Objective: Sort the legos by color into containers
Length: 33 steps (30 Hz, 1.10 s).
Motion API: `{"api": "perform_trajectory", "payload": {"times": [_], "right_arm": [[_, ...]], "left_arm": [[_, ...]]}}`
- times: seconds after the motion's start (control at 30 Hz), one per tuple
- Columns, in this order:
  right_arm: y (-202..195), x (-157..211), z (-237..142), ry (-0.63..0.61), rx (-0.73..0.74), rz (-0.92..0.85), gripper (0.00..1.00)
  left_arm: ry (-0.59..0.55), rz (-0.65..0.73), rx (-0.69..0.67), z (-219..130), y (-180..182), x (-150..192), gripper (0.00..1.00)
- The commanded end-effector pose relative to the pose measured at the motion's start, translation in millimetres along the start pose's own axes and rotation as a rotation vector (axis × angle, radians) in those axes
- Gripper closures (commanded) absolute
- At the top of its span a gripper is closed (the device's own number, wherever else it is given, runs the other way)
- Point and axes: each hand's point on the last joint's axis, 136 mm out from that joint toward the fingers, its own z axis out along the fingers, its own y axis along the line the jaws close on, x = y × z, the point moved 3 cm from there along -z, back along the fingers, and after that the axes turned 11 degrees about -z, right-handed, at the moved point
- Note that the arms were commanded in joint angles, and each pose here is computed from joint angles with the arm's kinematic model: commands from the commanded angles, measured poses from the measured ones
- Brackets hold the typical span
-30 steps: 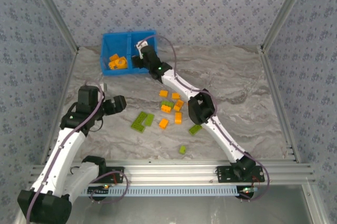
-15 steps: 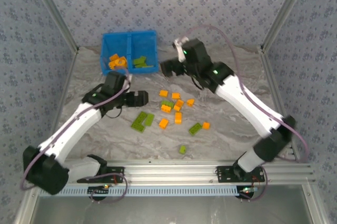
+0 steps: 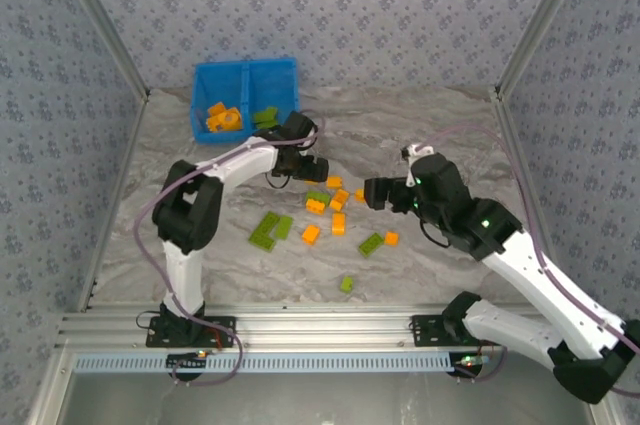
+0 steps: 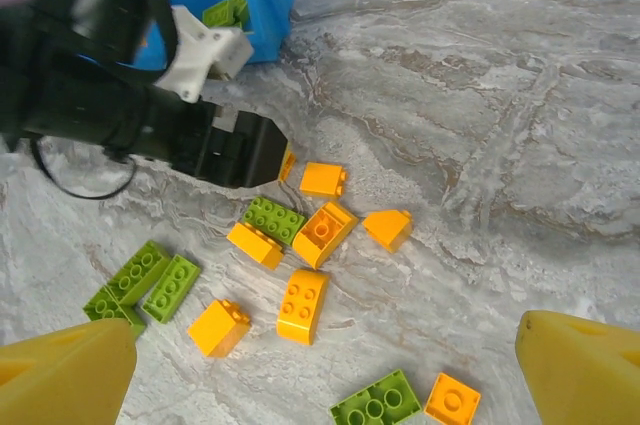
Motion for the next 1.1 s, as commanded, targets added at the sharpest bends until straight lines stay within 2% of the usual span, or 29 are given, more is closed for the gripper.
{"api": "perform_trajectory", "payload": {"times": [0.0, 0.17, 0.37, 0.53, 0.6, 0.7, 0.83, 1.07], "right_arm": [[-10.2, 7.3, -6.1, 0.021, 0.057, 0.038, 0.0], [-13.1, 7.5, -7.9, 0.024, 0.074, 0.035, 0.0], [-13.4, 5.4, -2.9, 0.011, 0.081, 0.048, 0.0], [-14.5, 5.3, 1.9, 0.019, 0.098, 0.052, 0.0], [-15.9, 6.0, 2.9, 0.022, 0.107, 0.06, 0.0], [-16.2, 5.3, 2.9, 0.017, 0.109, 0.069, 0.0], [-15.3, 4.1, 3.5, 0.014, 0.105, 0.071, 0.0], [-13.4, 3.6, 5.5, 0.019, 0.095, 0.074, 0.0]], "left_arm": [[0.006, 0.044, -0.049, 7.5, -1.9, -11.4, 0.11], [0.063, 0.063, -0.077, 29.8, 1.5, -4.6, 0.25], [0.115, 0.057, -0.066, 37.9, 2.9, 12.6, 0.38], [0.132, 0.052, -0.074, 38.6, 4.4, 20.1, 0.59], [0.136, 0.041, -0.072, 33.0, 3.8, 19.6, 0.65], [0.104, 0.027, -0.054, 14.0, -0.7, 11.4, 0.67], [-0.011, 0.02, -0.065, -32.2, 2.3, -17.1, 0.67], [-0.247, -0.032, -0.163, -121.7, 55.1, -81.7, 0.65]]}}
